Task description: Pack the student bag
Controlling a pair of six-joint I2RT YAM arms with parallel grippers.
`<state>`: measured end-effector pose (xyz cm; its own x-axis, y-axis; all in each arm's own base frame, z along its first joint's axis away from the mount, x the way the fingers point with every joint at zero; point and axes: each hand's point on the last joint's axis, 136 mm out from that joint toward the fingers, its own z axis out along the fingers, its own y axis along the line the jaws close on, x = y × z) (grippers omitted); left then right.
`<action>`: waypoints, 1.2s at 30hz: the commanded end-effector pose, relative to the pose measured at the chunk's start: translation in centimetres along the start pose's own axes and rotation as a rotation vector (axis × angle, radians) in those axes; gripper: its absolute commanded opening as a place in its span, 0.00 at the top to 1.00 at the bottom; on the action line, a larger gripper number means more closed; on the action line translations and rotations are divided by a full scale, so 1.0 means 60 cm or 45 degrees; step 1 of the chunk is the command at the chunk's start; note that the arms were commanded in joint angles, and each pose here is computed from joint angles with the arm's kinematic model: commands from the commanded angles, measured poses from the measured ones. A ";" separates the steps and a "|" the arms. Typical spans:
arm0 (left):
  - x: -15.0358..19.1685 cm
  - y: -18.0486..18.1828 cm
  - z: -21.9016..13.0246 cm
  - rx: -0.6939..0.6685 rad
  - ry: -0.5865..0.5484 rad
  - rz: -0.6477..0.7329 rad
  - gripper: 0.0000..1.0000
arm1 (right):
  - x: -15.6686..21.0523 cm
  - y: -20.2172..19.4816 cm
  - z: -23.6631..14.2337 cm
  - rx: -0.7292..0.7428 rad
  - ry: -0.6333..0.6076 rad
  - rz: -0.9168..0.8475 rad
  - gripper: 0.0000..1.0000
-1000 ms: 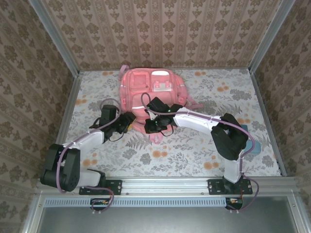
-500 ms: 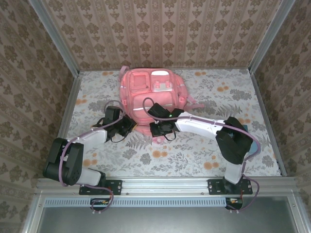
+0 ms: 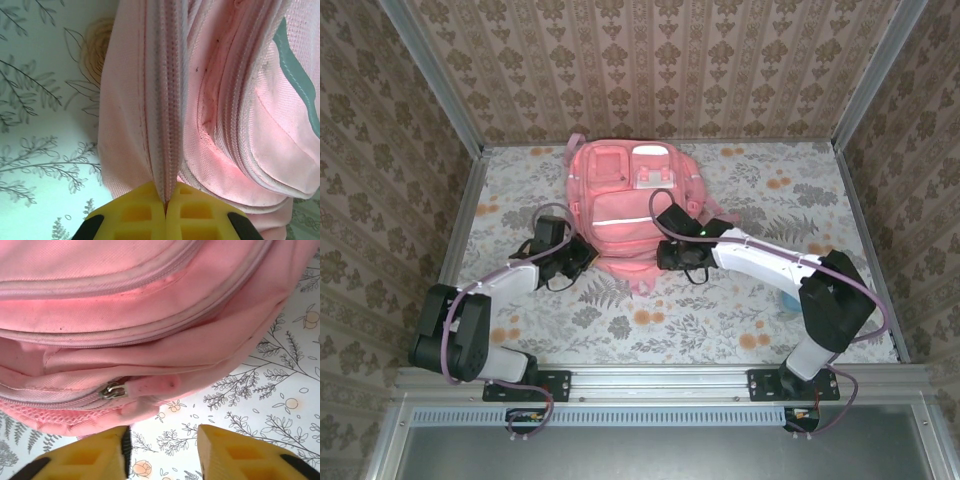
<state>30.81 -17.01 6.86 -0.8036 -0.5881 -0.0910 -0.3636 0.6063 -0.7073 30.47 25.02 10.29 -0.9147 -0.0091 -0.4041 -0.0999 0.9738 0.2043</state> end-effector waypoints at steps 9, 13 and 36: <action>-0.017 -0.010 -0.002 -0.010 -0.029 0.044 0.97 | 0.011 0.023 0.008 -0.047 0.125 -0.350 0.50; -0.018 -0.012 -0.004 -0.008 -0.027 0.046 0.97 | -0.002 0.024 0.019 -0.078 0.134 -0.260 0.41; -0.022 0.000 0.000 -0.038 -0.020 0.032 0.97 | -0.011 0.070 0.050 -0.541 0.188 -0.143 0.46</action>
<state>31.18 -16.18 6.47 -0.8004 -0.5914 -0.0986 -0.3781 0.6255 -0.6825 31.72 28.69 7.72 -0.9435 -0.1681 -0.2855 -0.2926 0.8269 0.4802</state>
